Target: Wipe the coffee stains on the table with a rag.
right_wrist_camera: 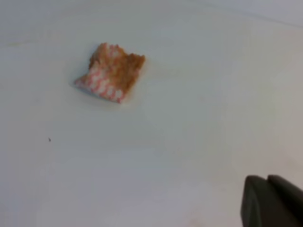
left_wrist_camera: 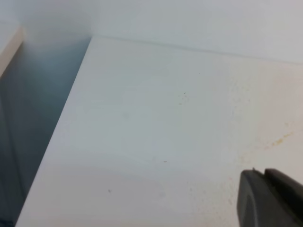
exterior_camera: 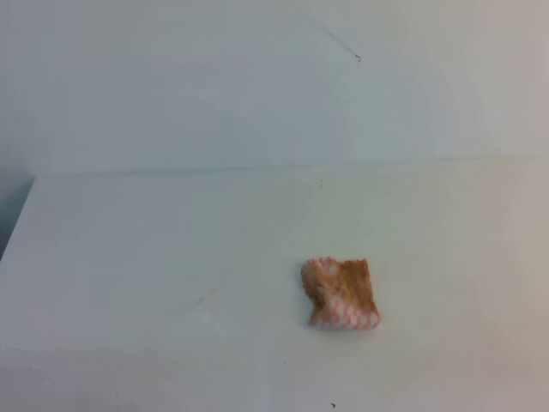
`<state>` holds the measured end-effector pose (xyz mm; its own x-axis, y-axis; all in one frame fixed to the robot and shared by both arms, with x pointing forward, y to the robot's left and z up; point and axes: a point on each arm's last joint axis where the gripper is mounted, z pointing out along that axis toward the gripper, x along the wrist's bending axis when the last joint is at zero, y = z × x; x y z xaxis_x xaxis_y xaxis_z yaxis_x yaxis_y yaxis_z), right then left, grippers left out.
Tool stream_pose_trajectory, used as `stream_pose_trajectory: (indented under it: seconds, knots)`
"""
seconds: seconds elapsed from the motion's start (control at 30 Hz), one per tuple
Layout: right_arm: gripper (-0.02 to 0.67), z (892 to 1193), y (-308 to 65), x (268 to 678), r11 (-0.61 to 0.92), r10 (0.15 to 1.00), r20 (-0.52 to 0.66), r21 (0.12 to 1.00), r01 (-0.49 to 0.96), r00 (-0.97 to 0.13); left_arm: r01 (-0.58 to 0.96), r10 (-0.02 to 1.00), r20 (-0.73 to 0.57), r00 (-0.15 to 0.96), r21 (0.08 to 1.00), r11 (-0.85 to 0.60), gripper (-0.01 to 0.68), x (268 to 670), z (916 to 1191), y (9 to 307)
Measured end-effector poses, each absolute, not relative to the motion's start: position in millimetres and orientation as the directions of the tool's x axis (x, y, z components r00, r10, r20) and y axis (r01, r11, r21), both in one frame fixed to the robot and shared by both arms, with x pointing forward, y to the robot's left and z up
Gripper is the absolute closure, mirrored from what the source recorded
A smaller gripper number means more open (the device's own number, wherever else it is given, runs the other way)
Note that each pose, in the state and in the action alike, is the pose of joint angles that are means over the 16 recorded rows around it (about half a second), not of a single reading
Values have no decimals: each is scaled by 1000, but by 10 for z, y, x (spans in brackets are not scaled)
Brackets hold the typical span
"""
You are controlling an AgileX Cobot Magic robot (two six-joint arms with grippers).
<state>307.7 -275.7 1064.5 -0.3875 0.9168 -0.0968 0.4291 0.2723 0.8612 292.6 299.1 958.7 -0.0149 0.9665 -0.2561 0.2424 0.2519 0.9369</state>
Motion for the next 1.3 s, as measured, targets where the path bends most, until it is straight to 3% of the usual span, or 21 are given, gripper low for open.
stream_pose_trajectory:
  seconds: [0.27,0.7,1.03,1.3]
  knots:
    - [651,10548,-2803,2942,203,914,-24,892,404,-406,242,967,-256,-15,937,252,674,2926,9587,2991]
    - [651,10552,-2832,2938,184,927,-30,905,384,-374,242,967,-256,-15,937,252,674,2926,9587,2991]
    - [651,10489,-2940,2957,85,983,-39,961,262,-178,242,967,-256,-15,937,252,674,2926,9587,2991]
    - [651,10178,-3035,2927,29,999,-32,992,120,21,242,967,-256,-15,937,252,674,2926,9587,2991]
